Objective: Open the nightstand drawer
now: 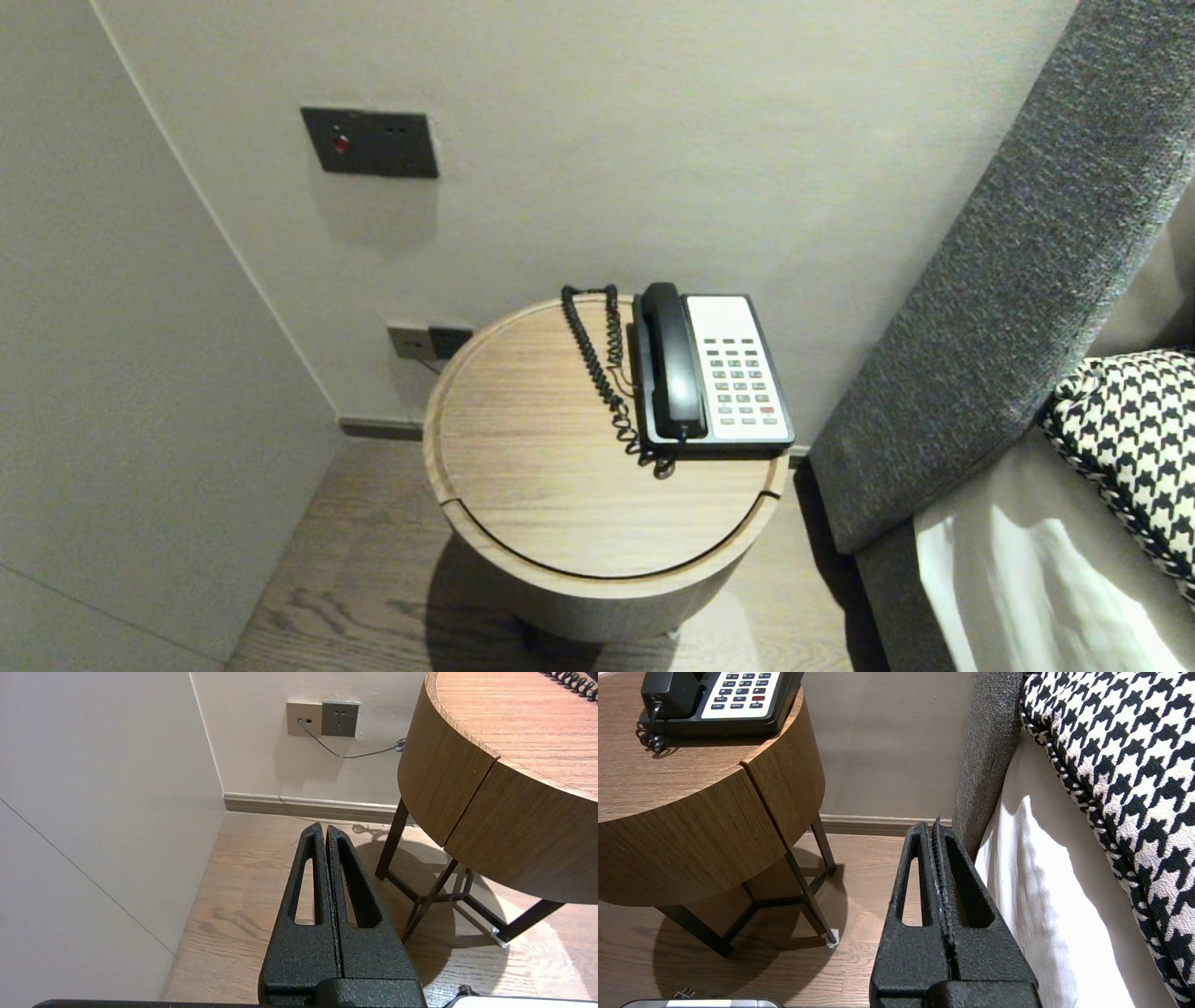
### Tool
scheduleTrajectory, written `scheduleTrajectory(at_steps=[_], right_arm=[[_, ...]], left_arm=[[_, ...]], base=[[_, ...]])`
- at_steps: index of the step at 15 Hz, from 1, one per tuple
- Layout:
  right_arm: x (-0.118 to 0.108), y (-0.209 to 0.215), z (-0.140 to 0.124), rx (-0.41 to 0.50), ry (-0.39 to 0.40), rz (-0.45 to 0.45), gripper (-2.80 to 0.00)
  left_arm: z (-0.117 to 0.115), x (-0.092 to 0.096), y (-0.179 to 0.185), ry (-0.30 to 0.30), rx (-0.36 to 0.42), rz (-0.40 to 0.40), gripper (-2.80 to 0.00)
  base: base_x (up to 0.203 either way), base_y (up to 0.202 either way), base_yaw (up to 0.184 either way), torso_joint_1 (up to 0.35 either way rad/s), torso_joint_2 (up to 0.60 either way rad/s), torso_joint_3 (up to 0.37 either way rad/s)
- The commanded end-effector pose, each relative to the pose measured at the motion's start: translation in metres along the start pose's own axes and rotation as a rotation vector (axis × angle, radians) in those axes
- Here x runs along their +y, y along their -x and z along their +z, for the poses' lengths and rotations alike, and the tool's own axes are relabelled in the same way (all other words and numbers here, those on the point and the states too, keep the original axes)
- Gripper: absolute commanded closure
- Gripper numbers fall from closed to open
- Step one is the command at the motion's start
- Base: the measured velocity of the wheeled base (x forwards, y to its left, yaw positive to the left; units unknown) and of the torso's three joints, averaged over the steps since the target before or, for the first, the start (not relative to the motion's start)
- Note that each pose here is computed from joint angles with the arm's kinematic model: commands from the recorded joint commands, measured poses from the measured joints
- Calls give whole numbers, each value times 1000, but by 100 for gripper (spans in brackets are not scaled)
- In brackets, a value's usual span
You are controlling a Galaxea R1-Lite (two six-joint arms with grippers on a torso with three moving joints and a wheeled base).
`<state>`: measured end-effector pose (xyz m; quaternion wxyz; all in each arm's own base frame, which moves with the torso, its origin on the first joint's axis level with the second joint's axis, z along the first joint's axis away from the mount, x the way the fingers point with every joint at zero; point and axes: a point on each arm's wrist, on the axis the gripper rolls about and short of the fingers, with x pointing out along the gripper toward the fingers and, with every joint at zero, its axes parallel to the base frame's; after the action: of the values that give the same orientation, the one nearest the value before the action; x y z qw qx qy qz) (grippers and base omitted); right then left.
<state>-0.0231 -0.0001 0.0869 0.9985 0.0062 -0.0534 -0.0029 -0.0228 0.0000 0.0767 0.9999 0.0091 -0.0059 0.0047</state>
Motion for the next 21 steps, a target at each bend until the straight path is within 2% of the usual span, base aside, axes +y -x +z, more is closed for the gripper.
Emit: scheduleTrajectory(at_steps=[1,6,9,12,13,16,17,21], right_arm=[[0,-2,-11,39,0,-2,0],[0,-2,-10,38,5,-2,0],[0,4,9,16,7,0,0],[0,8,22,47,8,8,0],[0,8,38,54,8,10,0],[1,-11,73,155,0,11,0],[1,-20,84,183,-16,10,0],[2,-72,125,320,-189,-18,0]], left_arm=[[0,0,0,-2,-2,2,0],[0,0,0,-2,-2,2,0],[0,0,0,0,-2,2,0],[0,0,0,0,-2,2,0],[0,0,0,-2,-2,2,0],[0,0,0,0,-2,2,0],[0,0,0,-1,-2,2,0],[0,0,0,0,-2,2,0]], base=[[0,0,0,0,0,0],[0,0,0,0,0,0],[0,0,0,0,0,0],[0,0,0,0,0,0],[0,0,0,0,0,0],[0,0,0,0,0,0],[0,0,0,0,0,0],[0,0,0,0,0,0]])
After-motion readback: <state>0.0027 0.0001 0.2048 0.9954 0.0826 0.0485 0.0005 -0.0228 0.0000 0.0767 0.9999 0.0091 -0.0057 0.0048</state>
